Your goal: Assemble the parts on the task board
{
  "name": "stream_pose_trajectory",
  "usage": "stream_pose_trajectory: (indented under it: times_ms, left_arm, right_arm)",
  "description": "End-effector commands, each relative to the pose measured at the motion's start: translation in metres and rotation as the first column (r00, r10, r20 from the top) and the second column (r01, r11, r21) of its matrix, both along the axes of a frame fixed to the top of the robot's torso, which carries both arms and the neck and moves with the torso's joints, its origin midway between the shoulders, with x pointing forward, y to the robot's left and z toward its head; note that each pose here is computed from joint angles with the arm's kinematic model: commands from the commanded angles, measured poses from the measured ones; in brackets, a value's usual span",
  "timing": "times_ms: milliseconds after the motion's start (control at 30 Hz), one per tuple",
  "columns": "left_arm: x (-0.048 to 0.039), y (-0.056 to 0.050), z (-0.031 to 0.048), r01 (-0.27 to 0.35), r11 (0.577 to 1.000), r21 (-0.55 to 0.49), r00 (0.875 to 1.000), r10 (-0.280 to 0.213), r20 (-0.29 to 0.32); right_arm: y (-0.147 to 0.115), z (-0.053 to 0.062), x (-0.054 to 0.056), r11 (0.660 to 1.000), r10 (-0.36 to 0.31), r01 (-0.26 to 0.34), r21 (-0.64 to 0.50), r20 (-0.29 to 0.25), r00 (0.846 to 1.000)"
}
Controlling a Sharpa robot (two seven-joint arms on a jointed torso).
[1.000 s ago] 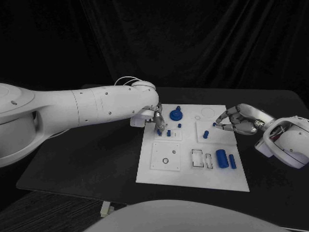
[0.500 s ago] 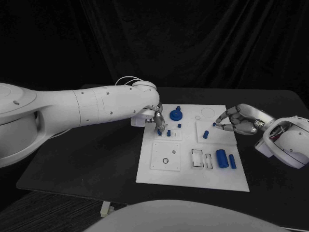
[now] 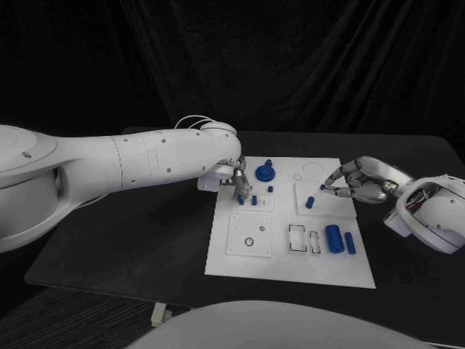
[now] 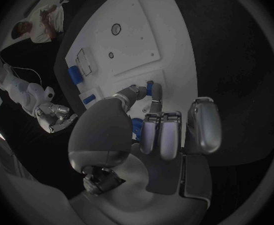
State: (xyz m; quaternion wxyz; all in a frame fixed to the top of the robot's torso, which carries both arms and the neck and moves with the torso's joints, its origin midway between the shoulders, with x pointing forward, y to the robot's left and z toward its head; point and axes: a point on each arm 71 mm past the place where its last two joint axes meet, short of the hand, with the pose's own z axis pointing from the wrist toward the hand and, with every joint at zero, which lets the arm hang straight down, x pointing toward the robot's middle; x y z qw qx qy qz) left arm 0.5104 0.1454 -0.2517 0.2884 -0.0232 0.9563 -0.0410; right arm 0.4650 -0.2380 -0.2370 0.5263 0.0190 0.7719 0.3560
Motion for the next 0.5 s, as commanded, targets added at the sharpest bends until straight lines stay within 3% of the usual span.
stream_pose_trajectory:
  times_ms: [33,500]
  left_arm:
    - [-0.0034,0.0003,-0.0043,-0.001,0.999,0.035,0.999,0.002,-0.032]
    - [-0.0032,0.0009,-0.0048,0.001,0.999,0.039,0.999,0.001,-0.036]
  right_arm:
    - [-0.0004,-0.0017,-0.0007,1.0,-0.008,0.008,-0.008,-0.013,1.0]
    - [-0.0004,-0.0019,-0.0007,1.0,-0.009,0.009,-0.009,-0.014,1.0]
